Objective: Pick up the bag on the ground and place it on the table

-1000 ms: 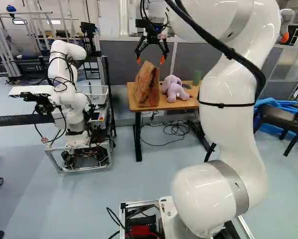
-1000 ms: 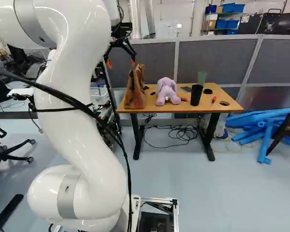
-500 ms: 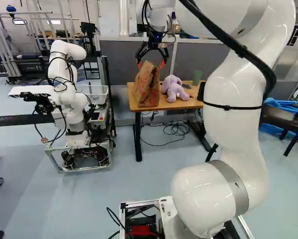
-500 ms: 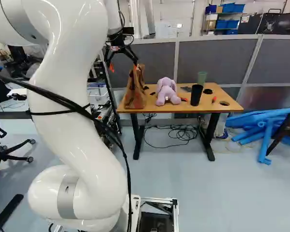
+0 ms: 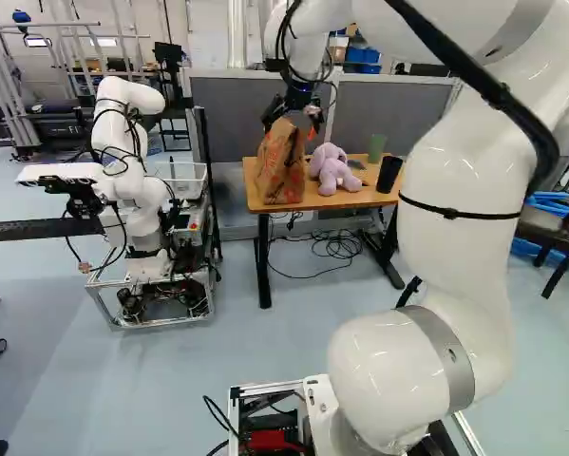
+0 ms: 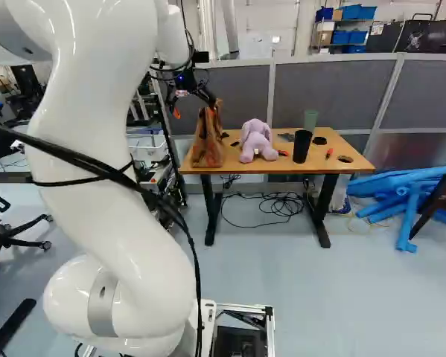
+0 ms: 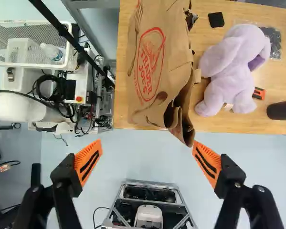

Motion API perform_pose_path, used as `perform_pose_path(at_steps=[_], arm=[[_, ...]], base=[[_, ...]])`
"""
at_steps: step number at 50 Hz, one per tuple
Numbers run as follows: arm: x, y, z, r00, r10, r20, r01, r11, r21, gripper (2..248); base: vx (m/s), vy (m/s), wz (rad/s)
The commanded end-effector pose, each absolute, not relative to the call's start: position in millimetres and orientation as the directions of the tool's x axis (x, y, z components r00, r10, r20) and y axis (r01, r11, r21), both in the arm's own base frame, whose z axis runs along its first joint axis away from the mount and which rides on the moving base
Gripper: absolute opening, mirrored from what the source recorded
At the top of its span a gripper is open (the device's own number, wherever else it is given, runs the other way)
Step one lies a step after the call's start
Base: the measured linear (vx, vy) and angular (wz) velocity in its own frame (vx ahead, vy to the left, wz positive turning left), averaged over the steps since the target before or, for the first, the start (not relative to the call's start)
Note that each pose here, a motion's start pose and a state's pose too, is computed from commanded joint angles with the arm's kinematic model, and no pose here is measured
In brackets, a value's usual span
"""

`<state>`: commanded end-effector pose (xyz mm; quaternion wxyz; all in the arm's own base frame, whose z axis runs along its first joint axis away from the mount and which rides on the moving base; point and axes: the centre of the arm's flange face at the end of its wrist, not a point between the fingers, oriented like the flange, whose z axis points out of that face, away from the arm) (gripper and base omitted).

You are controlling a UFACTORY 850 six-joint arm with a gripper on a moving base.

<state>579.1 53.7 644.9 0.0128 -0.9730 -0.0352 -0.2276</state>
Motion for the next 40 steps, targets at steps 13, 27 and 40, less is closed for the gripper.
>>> perform_pose_path(at_steps=[13,27,40], arm=[[563,47,614,0.856,0.053,0.515,0.067,-0.998,-0.009,247],[538,39,577,0.803,0.042,0.594,0.059,-0.998,-0.009,247],[511,31,544,0.748,0.032,0.663,0.051,-0.999,-0.009,247]], base=[[0.0,0.0,0.0],[0.0,0.0,0.0],[0.0,0.0,0.0]])
